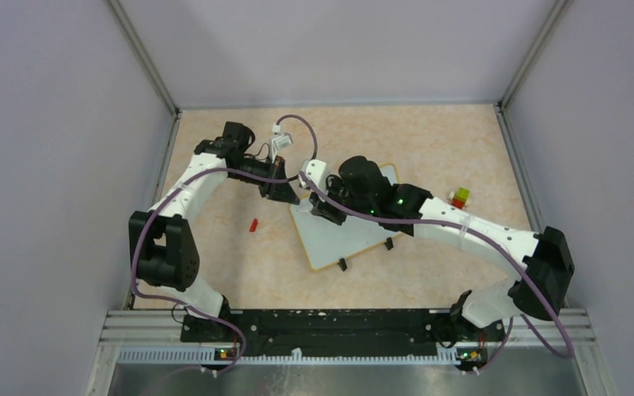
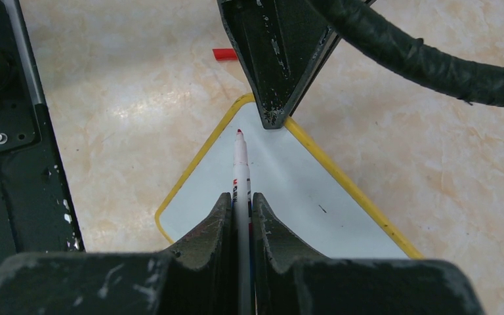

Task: Write a sentence on the whiteboard

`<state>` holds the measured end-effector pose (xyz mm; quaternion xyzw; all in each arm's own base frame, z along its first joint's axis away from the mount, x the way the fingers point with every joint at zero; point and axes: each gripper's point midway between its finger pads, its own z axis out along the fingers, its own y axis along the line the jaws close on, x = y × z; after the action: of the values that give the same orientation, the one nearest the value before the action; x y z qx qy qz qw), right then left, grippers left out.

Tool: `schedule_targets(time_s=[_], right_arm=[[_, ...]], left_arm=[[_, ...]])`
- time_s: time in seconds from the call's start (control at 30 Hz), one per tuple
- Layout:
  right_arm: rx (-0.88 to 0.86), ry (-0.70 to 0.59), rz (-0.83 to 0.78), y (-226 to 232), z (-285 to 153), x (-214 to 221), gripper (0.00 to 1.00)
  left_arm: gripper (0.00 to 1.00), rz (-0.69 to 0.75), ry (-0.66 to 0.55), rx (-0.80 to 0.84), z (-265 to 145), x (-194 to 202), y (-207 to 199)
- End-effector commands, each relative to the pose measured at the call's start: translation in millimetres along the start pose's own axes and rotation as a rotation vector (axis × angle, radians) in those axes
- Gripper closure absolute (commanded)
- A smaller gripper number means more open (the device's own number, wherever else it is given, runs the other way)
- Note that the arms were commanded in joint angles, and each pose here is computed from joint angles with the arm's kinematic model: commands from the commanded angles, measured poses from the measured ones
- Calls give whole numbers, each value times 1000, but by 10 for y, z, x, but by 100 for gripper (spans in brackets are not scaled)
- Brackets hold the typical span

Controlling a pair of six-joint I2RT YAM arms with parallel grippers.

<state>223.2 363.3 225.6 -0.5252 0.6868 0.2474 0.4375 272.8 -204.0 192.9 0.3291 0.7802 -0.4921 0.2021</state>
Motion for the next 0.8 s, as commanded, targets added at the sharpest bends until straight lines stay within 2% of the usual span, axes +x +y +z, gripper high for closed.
schedule_targets(time_s=[0.0, 0.77], right_arm=[[16, -37, -18, -33, 48, -167, 100], [99, -53, -9, -179, -8, -244, 100]], left_arm=[[100, 24, -9, 19, 1, -58, -54], [100, 29, -9, 21, 4, -64, -69]])
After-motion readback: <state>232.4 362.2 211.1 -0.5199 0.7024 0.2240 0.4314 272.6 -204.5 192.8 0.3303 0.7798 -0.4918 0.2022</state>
